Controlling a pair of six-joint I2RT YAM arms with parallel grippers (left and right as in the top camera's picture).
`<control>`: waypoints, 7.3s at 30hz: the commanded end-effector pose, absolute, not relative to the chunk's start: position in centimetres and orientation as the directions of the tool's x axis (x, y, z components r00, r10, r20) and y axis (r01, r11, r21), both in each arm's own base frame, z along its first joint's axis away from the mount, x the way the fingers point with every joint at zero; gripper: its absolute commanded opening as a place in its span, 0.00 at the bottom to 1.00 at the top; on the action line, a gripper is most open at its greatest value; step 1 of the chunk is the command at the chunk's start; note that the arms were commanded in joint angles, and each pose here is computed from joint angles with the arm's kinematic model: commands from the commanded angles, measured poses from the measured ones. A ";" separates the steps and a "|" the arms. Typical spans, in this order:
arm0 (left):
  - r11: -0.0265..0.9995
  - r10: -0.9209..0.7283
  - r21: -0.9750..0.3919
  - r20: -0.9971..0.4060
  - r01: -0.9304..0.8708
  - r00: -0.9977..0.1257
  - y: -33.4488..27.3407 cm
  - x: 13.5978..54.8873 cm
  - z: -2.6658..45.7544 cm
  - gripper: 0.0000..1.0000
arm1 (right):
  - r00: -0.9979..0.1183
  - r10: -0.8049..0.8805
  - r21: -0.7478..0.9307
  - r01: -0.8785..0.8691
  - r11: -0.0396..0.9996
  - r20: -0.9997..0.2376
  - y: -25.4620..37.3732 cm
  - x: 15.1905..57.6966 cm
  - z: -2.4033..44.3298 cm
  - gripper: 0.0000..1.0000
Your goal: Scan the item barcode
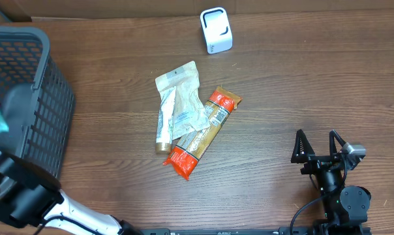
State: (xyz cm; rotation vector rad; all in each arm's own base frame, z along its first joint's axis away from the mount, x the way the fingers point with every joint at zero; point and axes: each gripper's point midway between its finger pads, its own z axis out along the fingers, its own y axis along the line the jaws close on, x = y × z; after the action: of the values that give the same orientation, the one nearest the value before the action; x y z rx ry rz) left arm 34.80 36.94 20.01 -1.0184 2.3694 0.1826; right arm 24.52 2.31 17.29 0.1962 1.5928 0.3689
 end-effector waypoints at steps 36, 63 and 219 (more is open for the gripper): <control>0.537 0.406 -0.751 -0.170 0.385 -0.898 -34.6 33.6 12.8 0.04 | -0.061 0.349 0.354 -0.105 0.929 -0.935 2.4 24.5 17.1 1.00; 0.846 0.102 -0.296 -0.726 0.443 -0.680 -21.0 41.4 32.9 1.00 | -0.061 0.349 0.354 -0.105 0.929 -0.935 2.4 24.5 17.1 1.00; 0.960 -0.261 -0.066 -0.558 -0.272 -0.787 5.1 30.2 33.3 0.99 | -0.893 -0.446 -0.187 -0.429 0.884 -0.058 12.0 32.6 2.9 0.60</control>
State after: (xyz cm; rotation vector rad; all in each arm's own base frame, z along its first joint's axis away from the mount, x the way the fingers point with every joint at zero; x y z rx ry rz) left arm 30.03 5.10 33.53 -0.3647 2.5138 0.0371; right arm 32.48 11.47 3.80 -0.6032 2.9512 -0.2653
